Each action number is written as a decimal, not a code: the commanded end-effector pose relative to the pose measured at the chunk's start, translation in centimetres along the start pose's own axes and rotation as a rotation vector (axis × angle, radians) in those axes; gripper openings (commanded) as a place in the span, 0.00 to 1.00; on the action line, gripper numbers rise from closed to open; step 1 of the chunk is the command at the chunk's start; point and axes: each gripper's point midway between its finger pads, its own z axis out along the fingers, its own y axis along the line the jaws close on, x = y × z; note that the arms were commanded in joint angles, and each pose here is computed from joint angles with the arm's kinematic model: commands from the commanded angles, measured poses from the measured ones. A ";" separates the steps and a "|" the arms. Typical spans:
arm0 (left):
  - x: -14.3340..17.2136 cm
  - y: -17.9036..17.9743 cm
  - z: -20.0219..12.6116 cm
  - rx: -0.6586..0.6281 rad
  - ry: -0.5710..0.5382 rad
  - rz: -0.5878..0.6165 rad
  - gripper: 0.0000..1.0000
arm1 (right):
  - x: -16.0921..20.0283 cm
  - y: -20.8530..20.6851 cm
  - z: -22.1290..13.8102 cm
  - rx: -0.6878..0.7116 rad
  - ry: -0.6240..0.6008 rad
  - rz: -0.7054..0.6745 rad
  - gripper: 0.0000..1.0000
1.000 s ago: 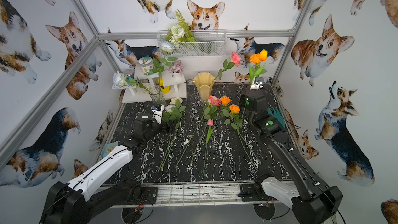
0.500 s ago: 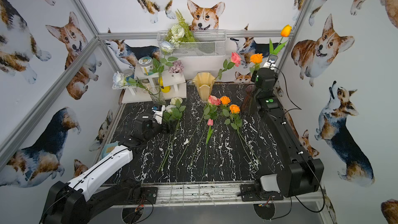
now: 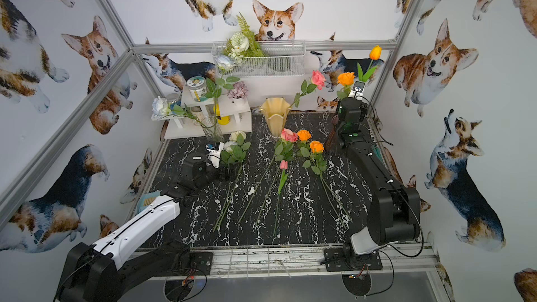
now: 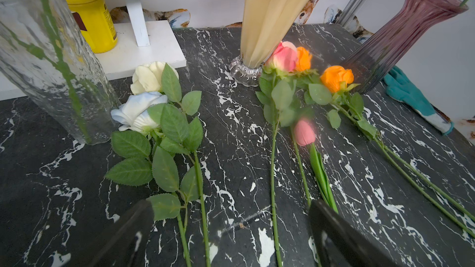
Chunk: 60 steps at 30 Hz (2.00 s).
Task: Arrange the flowers in different vases according to their variety
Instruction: Insert the flower into the vase, then pick up the flower at the center of the board.
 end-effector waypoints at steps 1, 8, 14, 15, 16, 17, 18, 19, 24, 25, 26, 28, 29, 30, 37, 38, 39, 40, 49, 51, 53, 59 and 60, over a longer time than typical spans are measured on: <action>-0.1 -0.3 0.1 0.013 -0.005 -0.002 1.00 | -0.6 -0.1 -0.1 0.004 -0.048 0.026 0.00; 0.1 -0.5 0.3 0.024 0.003 -0.002 1.00 | 0.5 -0.3 -0.5 -0.003 -0.008 0.004 0.46; 0.5 -1.0 0.5 0.028 0.023 0.019 1.00 | 0.4 -0.3 -1.1 -0.025 0.010 -0.003 0.62; 0.6 -1.1 0.5 0.029 0.026 0.025 1.00 | 0.4 -0.3 -1.2 -0.027 0.011 -0.002 0.62; 0.7 -1.3 0.7 0.030 0.034 0.034 1.00 | 0.5 -0.3 -1.3 -0.028 0.016 -0.002 0.66; 0.9 -1.5 0.8 0.032 0.045 0.041 1.00 | 0.6 -0.3 -1.4 -0.033 0.020 -0.002 0.68; 1.1 -1.6 0.9 0.034 0.052 0.047 1.00 | 0.6 -0.3 -1.5 -0.038 0.025 -0.001 0.69; 1.2 -1.8 1.1 0.034 0.061 0.054 1.00 | 0.8 -0.2 -1.5 -0.044 0.031 -0.001 0.70; 1.6 -2.5 1.8 0.039 0.097 0.084 1.00 | 1.1 -0.1 -2.0 -0.070 0.067 0.013 0.73; 1.6 -2.6 2.0 0.037 0.107 0.093 1.00 | 1.0 -0.1 -2.2 -0.079 0.071 0.021 0.73; 1.7 -2.8 2.2 0.035 0.117 0.102 1.00 | 1.0 0.0 -2.4 -0.088 0.082 0.027 0.74; 2.5 -2.8 2.6 0.028 0.147 0.117 1.00 | 1.3 0.2 -2.8 -0.116 0.115 0.034 0.75; 1.1 -3.4 2.7 0.034 0.126 0.128 1.00 | 1.4 0.4 -3.1 -0.134 0.132 0.040 0.76; 1.2 -3.5 2.9 0.032 0.135 0.134 1.00 | 1.6 0.6 -3.4 -0.150 0.150 0.044 0.76; 3.0 -5.1 5.4 0.036 0.251 0.217 0.99 | 4.0 2.2 -6.3 -0.312 0.332 0.081 0.82; 3.4 -5.3 5.8 0.035 0.277 0.233 0.98 | 4.4 2.5 -6.9 -0.341 0.362 0.087 0.82; 3.7 -5.4 6.1 0.035 0.300 0.244 0.97 | 4.7 2.7 -7.4 -0.363 0.386 0.094 0.82; 4.2 -5.5 6.5 0.036 0.328 0.253 0.96 | 5.0 2.9 -8.0 -0.384 0.415 0.100 0.82; 7.6 -6.8 10.0 0.038 0.527 0.310 0.87 | 6.7 2.7 -12.7 -0.499 0.560 0.165 0.82; 8.0 -6.9 10.7 0.021 0.550 0.314 0.86 | 7.0 2.6 -13.5 -0.514 0.581 0.174 0.82; 8.2 -7.1 11.3 0.012 0.562 0.315 0.84 | 7.1 2.4 -14.2 -0.528 0.591 0.182 0.82; 9.1 -7.4 13.0 -0.012 0.601 0.317 0.79 | 6.3 1.6 -15.9 -0.544 0.590 0.196 0.81; 9.2 -7.5 13.3 -0.016 0.603 0.315 0.78 | 6.2 1.5 -16.1 -0.545 0.592 0.198 0.81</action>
